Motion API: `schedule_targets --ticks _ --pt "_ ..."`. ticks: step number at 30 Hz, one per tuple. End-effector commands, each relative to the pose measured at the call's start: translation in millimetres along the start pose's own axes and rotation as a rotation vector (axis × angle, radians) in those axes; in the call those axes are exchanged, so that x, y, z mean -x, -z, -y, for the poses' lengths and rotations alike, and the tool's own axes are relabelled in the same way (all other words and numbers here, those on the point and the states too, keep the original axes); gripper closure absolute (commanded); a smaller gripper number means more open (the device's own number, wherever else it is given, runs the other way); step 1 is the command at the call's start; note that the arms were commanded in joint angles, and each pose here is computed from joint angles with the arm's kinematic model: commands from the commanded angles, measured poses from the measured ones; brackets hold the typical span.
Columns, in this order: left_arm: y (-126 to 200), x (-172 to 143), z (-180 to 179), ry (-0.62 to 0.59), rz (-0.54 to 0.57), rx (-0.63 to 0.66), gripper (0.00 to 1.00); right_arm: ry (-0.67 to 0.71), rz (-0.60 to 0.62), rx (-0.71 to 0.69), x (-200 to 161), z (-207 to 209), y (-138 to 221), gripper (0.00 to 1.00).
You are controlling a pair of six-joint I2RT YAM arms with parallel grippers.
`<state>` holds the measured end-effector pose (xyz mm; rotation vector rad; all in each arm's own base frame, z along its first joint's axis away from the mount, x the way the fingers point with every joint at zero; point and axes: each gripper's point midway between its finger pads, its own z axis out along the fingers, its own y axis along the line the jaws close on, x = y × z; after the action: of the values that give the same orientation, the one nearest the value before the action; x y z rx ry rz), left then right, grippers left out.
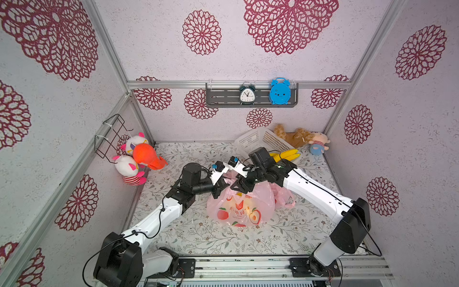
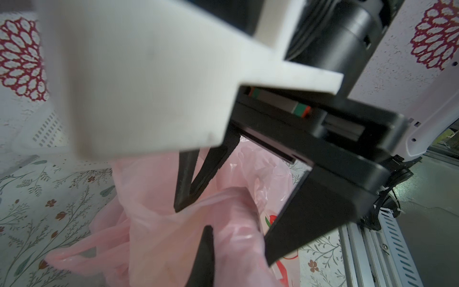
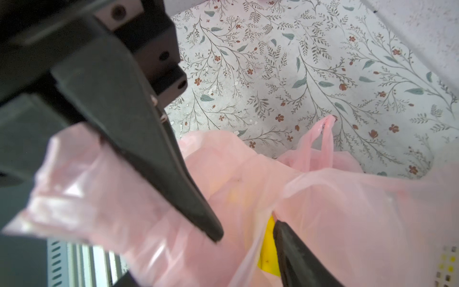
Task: Place the banana into a plastic bag & tie a knot
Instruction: Cross the plastic bag at the center of the board.
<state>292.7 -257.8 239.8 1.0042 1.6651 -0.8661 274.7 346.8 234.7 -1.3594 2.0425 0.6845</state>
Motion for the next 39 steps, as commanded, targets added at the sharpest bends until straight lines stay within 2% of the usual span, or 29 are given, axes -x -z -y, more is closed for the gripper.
schedule_targets --ticks 1,4,6,9,11,16,20,26,29,30,32,35,39 --pt "1.6 -5.4 -5.6 0.016 -0.012 0.027 1.00 0.010 0.012 -0.017 10.2 1.0 3.4 0.37" --pt "1.4 -7.5 -8.2 0.023 -0.022 0.048 1.00 0.002 0.005 -0.007 9.9 0.6 0.5 0.38" --pt "1.4 -10.0 -9.6 0.027 -0.034 0.062 1.00 0.003 -0.002 -0.004 9.3 -0.4 -0.5 0.44" --pt "3.0 -12.2 -11.7 0.035 -0.055 0.080 1.00 0.005 -0.014 -0.022 7.2 2.0 1.3 0.61" --pt "3.8 -12.8 -12.3 0.039 -0.066 0.089 1.00 0.009 -0.025 -0.036 5.6 3.6 3.6 0.77" --pt "4.2 -15.2 -13.4 0.052 -0.098 0.109 1.00 0.022 -0.084 -0.088 -2.7 11.2 9.5 1.00" --pt "5.4 -15.6 -9.8 0.063 -0.117 0.107 1.00 0.037 -0.146 -0.176 -14.4 25.5 13.5 1.00" --pt "8.4 -14.4 -5.2 0.080 -0.139 0.100 1.00 0.064 -0.178 -0.230 -15.5 37.8 11.9 1.00" --pt "11.3 -19.6 -12.8 0.090 -0.143 0.149 0.71 0.079 -0.171 -0.182 -10.3 30.4 11.7 1.00" --pt "12.2 -21.8 -14.9 0.099 -0.142 0.163 0.66 0.081 -0.166 -0.158 -8.3 26.5 12.4 1.00" --pt "14.7 -27.4 -21.0 0.131 -0.132 0.205 0.50 0.084 -0.156 -0.105 -6.0 17.0 13.4 1.00" --pt "20.8 -37.5 -28.9 0.179 -0.107 0.283 0.37 0.084 -0.153 -0.064 -5.7 9.2 14.2 1.00" --pt "27.4 -54.2 -26.2 0.225 -0.051 0.320 0.28 0.078 -0.142 -0.038 -4.8 4.8 14.5 1.00"
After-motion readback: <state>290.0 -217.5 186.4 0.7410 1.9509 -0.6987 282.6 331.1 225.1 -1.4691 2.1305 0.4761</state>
